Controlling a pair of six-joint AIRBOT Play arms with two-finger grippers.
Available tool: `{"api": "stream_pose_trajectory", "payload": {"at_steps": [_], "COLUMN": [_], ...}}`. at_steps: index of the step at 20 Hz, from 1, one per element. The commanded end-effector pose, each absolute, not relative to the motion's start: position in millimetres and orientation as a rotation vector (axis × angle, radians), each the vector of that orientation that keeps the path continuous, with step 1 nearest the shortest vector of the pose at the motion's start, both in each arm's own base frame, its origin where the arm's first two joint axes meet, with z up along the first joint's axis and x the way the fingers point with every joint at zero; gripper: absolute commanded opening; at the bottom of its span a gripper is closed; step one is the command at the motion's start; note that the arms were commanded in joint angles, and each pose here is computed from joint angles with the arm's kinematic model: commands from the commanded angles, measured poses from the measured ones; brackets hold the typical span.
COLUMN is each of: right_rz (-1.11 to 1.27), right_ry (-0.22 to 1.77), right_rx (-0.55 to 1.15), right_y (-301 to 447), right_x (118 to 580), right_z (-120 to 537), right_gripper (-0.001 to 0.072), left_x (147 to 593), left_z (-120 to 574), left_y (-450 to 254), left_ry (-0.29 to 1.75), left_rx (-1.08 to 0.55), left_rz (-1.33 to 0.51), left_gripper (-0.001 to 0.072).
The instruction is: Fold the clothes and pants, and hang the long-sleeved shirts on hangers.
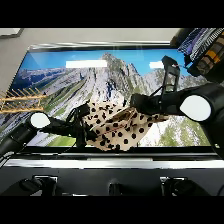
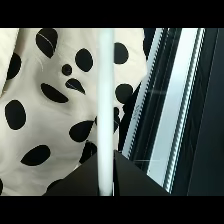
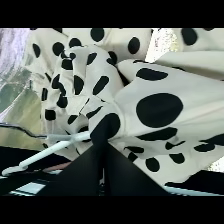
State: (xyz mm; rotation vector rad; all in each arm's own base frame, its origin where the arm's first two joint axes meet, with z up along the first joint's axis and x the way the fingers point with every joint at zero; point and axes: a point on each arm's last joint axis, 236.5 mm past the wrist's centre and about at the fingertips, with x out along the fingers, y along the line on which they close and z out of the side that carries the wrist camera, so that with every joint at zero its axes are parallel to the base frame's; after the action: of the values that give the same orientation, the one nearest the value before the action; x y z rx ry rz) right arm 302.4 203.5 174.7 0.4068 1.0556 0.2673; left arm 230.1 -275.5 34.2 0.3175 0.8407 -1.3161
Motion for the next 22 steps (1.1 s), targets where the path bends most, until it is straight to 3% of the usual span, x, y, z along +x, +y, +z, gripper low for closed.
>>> {"api": "stream_pose_trajectory", "payload": {"at_steps": [1,7,14,22], "right_rz": [0.292,0.221,0.102,0.356], "right_ry": [1.05,1.04,0.957,0.939], "right_rx": [0.417,0.349,0.242,0.29], "right_y": [205.4,189.3,148.5,200.1], "right_x": [295.7,307.5,317.3,306.2], "right_z": [181.9,170.7,181.5,207.9], "right_gripper": [0.0035,0.0035,0.0035,0.0035], "left_x": [230.1,226.7,224.6,241.2], "left_z": [33.9,30.3,31.9,42.9], "left_y": [-275.4,-269.7,-247.4,-253.0], "left_ry": [0.842,0.879,0.935,0.872], "left_rx": [0.32,0.328,0.485,0.501], "left_rz": [-1.316,-1.314,-1.322,-1.294], "left_gripper": [0.0025,0.0025,0.0025,0.0025]}}
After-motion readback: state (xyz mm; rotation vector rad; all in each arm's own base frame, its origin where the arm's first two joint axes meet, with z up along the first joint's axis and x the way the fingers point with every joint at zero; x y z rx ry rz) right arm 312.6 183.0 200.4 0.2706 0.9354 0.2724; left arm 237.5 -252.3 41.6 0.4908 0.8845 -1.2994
